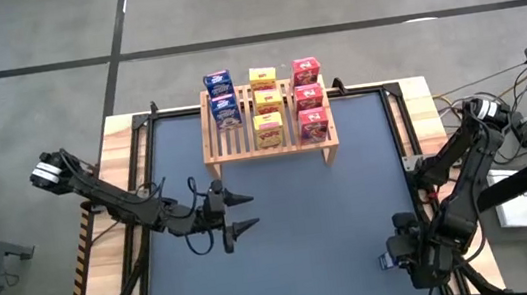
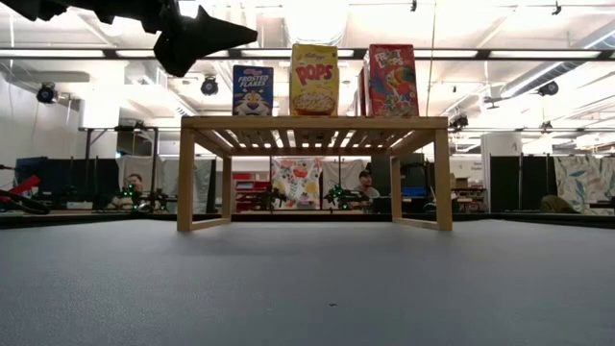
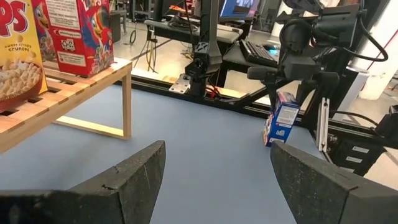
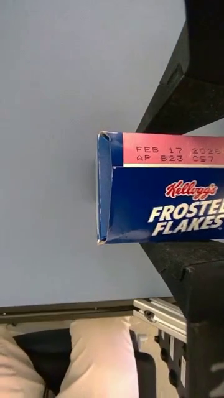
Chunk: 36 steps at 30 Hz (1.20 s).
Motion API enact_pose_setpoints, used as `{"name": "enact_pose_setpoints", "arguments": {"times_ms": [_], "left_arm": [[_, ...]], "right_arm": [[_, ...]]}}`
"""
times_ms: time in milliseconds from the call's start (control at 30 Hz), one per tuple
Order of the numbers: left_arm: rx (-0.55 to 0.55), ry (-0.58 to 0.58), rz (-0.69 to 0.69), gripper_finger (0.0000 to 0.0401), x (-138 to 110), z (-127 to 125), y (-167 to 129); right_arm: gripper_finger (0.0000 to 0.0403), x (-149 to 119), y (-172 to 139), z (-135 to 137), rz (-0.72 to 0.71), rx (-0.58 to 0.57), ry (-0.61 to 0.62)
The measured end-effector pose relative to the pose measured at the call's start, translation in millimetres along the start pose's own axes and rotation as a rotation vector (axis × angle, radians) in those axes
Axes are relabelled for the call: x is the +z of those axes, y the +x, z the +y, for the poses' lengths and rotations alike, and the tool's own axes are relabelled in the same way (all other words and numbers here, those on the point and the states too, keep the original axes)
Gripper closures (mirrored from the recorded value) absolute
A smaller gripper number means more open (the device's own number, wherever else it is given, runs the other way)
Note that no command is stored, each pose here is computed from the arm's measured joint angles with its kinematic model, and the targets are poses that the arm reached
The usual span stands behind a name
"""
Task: Stack cereal on shelf
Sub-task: Put the blue cereal box on the shelf aligned with the other blue cereal boxes
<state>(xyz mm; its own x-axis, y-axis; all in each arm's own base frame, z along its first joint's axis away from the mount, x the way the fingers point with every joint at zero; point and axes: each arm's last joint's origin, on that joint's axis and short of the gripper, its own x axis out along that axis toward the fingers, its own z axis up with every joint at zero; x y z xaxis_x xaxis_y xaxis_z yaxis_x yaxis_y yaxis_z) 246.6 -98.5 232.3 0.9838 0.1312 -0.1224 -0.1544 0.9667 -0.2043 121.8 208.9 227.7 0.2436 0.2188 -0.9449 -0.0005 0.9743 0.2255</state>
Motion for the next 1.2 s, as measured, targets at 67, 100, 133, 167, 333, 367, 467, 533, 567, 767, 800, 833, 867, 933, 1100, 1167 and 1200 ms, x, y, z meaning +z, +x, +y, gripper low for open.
{"name": "enact_pose_setpoints", "arguments": {"times_ms": [67, 100, 133, 167, 333, 367, 467, 533, 567, 767, 800, 833, 867, 933, 1100, 1167, 1200], "left_arm": [[0.000, -0.010, 0.000, 0.0127, 0.0, 0.0, 0.0], [0.000, -0.012, -0.001, 0.0127, 0.1, 0.0, 0.0], [-0.001, -0.014, -0.003, 0.0127, 0.1, 0.0, 0.0], [-0.001, -0.018, -0.005, 0.0127, 0.3, -0.1, 0.0], [-0.003, -0.032, -0.008, 0.0127, 0.6, -0.2, 0.0], [-0.003, -0.033, -0.009, 0.0127, 0.8, -0.2, 0.0], [-0.004, -0.047, -0.013, 0.0127, 1.2, -0.3, 0.0], [-0.007, -0.058, -0.021, 0.0127, 2.1, -0.6, -0.1], [-0.009, -0.064, -0.025, 0.0127, 2.5, -0.7, 0.0], [-0.010, -0.062, -0.028, 0.0127, 2.5, -0.9, 0.2], [-0.009, -0.056, -0.028, 0.0127, 2.4, -0.9, 0.2], [-0.009, -0.054, -0.028, 0.0127, 2.4, -0.9, 0.2], [-0.009, -0.052, -0.028, 0.0127, 2.4, -0.9, 0.2], [-0.009, -0.052, -0.027, 0.0127, 2.4, -0.9, 0.2], [-0.009, -0.051, -0.026, 0.0127, 2.2, -0.8, 0.2], [-0.009, -0.051, -0.026, 0.0127, 2.2, -0.8, 0.2], [-0.009, -0.051, -0.026, 0.0127, 2.2, -0.8, 0.2]], "right_arm": [[0.0177, 0.0, -2.1, -0.4, -0.005, 0.008, 0.003], [0.0177, 0.0, -3.6, -0.8, -0.007, 0.013, 0.009], [0.0177, -0.2, -5.1, -1.1, -0.010, 0.018, 0.010], [0.0177, -0.2, -7.1, -1.6, -0.014, 0.025, 0.011], [0.0177, 0.0, -18.0, -3.5, -0.041, 0.074, 0.016], [0.0177, 0.2, -19.7, -3.5, -0.047, 0.084, 0.017], [0.0177, 0.6, -22.3, -3.5, -0.058, 0.100, 0.018], [0.0177, 0.6, -22.6, -3.7, -0.060, 0.100, 0.008], [0.0177, 0.6, -22.7, -3.6, -0.060, 0.101, 0.008], [0.0177, -1.1, -20.2, 2.5, -0.055, 0.132, 0.009], [0.0177, -1.5, -19.7, 3.8, -0.056, 0.139, 0.006], [0.0177, -1.3, -19.1, 4.9, -0.059, 0.144, 0.005], [0.0177, -1.2, -18.4, 5.4, -0.058, 0.144, 0.005], [0.0177, -0.8, -16.1, 5.7, -0.055, 0.134, 0.005], [0.0177, -1.3, -9.3, 6.1, -0.040, 0.093, -0.013], [0.0177, -1.1, -8.2, 6.3, -0.037, 0.089, -0.014], [0.0177, -1.1, -8.2, 6.3, -0.037, 0.089, -0.014]]}}
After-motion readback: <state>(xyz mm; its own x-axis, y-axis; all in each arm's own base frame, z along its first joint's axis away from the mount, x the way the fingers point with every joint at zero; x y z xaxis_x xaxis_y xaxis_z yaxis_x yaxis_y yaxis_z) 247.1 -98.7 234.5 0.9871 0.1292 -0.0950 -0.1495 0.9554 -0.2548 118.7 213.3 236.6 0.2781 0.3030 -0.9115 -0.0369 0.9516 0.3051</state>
